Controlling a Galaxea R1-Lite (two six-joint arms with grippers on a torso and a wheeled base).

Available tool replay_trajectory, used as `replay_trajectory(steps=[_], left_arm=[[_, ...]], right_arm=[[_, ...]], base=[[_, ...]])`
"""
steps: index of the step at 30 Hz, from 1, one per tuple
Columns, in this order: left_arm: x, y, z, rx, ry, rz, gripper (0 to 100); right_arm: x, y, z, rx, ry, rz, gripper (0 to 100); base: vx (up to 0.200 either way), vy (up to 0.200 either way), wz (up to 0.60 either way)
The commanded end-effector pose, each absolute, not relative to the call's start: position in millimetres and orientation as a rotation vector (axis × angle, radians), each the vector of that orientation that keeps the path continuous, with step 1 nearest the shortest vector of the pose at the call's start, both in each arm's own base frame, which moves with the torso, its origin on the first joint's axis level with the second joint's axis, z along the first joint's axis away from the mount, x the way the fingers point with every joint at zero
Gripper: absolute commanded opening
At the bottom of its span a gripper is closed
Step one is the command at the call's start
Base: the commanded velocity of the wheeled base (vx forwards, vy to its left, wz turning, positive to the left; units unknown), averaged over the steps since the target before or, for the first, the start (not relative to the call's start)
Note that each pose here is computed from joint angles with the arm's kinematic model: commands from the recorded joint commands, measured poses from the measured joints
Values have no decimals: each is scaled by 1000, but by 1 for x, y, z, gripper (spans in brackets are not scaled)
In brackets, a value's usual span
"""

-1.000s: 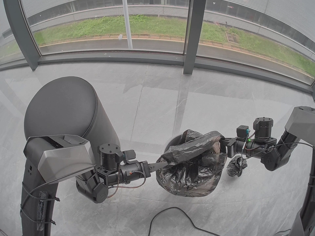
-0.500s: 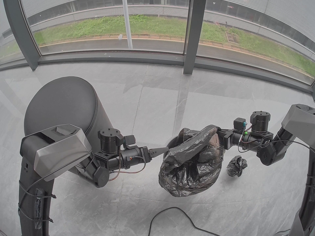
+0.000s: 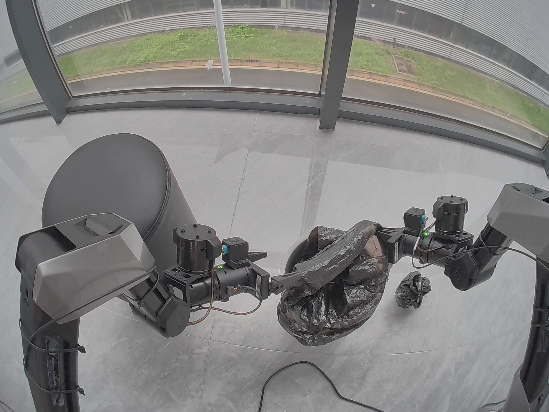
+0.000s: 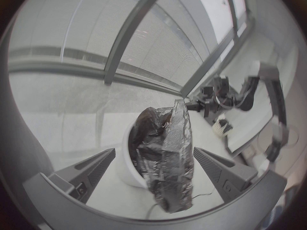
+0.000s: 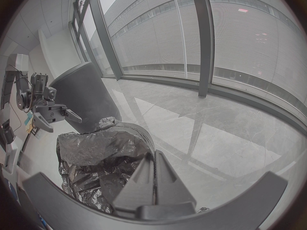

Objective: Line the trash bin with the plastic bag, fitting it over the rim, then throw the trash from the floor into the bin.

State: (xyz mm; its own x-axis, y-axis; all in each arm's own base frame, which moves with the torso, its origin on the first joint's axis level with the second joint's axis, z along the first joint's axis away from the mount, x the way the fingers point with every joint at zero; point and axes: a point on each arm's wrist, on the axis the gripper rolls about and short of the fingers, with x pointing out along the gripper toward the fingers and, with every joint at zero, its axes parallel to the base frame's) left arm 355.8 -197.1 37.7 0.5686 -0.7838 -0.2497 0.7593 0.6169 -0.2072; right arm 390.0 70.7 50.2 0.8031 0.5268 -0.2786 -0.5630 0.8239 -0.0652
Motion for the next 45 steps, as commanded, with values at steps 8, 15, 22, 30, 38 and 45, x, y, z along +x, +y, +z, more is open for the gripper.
replay_trajectory(steps=[8, 15, 22, 30, 38, 45], left_arm=[[349, -209, 37, 149, 281, -897, 100], [351, -218, 30, 150, 293, -921, 100], [353, -220, 25, 152, 312, -948, 100], [370, -229, 16, 166, 320, -948, 0], [392, -236, 24, 177, 293, -938, 0], [406, -227, 18, 171, 294, -903, 0]], right_arm=[[389, 76, 51, -149, 252, 597, 0], [389, 76, 50, -148, 255, 595, 0], [389, 76, 52, -148, 251, 596, 0], [390, 77, 53, -149, 244, 596, 0], [388, 76, 53, -148, 248, 595, 0], [389, 75, 46, -146, 266, 594, 0]], base=[[0, 0, 0], [0, 0, 0], [0, 0, 0], [0, 0, 0], [0, 0, 0], [0, 0, 0]])
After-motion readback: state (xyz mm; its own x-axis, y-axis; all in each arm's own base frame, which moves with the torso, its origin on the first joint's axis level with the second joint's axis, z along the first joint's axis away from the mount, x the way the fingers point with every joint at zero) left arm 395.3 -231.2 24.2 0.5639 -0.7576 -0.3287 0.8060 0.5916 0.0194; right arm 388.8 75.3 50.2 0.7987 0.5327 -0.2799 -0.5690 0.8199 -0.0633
